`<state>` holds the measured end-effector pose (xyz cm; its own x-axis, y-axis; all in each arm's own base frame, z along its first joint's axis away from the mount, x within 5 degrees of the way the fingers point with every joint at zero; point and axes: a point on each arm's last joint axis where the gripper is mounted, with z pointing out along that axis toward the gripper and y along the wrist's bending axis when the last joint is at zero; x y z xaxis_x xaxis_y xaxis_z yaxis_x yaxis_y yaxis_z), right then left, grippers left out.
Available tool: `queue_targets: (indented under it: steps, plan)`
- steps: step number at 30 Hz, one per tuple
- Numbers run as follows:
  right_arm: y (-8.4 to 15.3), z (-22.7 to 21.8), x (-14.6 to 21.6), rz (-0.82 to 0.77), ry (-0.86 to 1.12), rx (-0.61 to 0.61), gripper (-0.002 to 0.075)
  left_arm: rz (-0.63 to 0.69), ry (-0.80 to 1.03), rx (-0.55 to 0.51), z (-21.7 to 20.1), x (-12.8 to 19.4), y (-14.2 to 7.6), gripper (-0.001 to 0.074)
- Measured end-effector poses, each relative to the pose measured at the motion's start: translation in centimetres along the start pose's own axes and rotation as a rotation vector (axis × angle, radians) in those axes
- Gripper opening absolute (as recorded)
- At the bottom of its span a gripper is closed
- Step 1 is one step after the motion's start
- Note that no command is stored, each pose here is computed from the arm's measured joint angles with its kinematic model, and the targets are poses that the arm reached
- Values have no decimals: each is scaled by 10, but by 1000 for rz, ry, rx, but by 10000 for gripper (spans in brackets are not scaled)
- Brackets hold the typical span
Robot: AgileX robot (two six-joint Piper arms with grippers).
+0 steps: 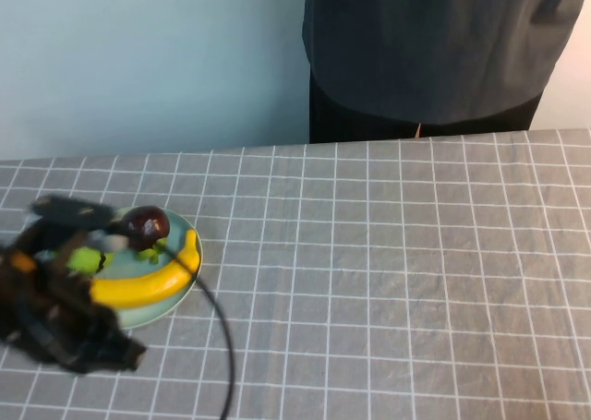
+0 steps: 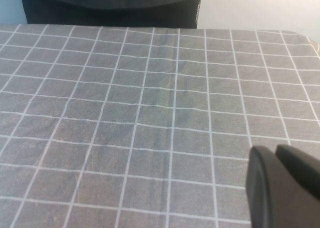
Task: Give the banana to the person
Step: Pick up the banana
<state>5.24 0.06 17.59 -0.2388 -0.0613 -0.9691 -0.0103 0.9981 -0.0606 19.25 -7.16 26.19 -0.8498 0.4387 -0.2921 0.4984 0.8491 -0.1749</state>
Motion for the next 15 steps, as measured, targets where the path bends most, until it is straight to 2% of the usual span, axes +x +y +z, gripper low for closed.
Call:
queue_targets:
  steps: [5, 10, 12, 15]
  plan:
    - [0, 0, 0, 0, 0, 0, -6, 152, 87, -73, 17, -42, 8, -4]
    - [0, 0, 0, 0, 0, 0, -6, 277, 162, -91, 43, -74, 23, 16]
    - [0, 0, 0, 0, 0, 0, -6, 340, 186, -102, 54, -81, 30, 79]
    - [0, 0, 0, 0, 0, 0, -6, 447, 242, -163, 72, -86, 47, 248]
